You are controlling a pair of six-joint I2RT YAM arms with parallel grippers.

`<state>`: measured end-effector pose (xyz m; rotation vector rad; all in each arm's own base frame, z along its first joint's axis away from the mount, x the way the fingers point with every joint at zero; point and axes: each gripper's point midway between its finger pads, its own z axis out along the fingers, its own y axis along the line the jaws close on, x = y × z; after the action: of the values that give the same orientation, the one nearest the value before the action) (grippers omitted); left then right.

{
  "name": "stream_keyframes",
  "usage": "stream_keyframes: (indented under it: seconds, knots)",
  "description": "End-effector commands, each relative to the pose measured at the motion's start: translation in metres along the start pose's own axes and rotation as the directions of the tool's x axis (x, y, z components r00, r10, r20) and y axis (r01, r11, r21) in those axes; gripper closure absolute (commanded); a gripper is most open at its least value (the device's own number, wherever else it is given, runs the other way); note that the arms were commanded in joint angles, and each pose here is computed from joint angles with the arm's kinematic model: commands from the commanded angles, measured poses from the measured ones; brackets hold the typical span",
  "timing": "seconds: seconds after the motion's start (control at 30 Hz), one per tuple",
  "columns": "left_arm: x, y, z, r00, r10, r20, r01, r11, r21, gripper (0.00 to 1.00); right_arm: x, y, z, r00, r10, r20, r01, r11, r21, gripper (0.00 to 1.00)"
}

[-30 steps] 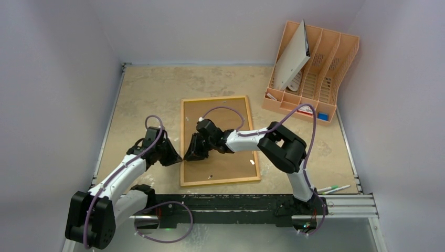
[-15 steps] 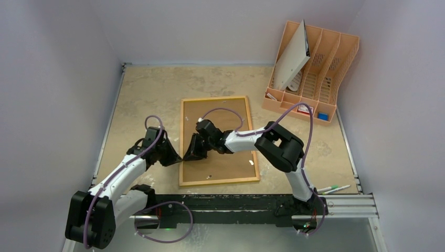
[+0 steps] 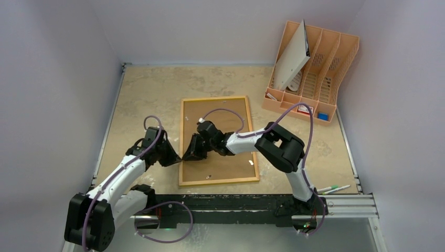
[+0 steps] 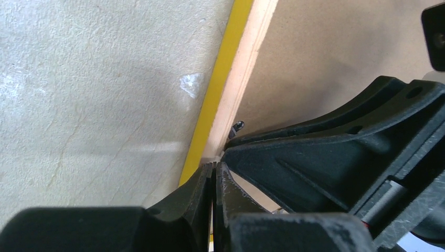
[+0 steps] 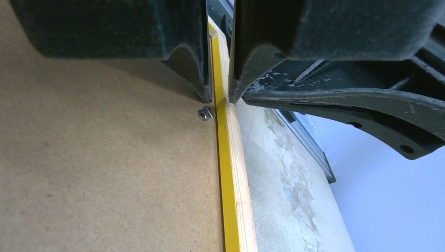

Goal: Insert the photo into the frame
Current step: Install the photo frame at the center of the board.

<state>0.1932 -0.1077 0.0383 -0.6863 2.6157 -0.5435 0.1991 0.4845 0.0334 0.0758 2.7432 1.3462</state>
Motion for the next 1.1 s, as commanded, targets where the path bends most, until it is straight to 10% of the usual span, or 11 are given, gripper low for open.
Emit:
stream_keyframes:
  seconds: [0.0, 0.47, 1.07]
  knots:
    - [-0.017, -0.021, -0.015, 0.998, -0.003, 0.062, 0.0, 0.998, 0.056, 0.89, -0.01, 0.018, -0.016, 0.996, -0.037, 0.079, 0.04, 0.999, -0.035, 0.79]
    - [-0.002, -0.006, -0.008, 1.0, -0.026, -0.001, 0.026, 1.0, 0.002, 0.69, -0.003, -0.006, -0.01, 0.998, 0.023, 0.056, -0.025, 0.999, 0.036, 0.8]
    - [0.017, 0.008, 0.009, 0.995, -0.047, -0.085, 0.041, 0.997, -0.071, 0.94, -0.012, -0.005, 0.007, 0.995, 0.076, 0.07, -0.078, 0.996, 0.032, 0.86]
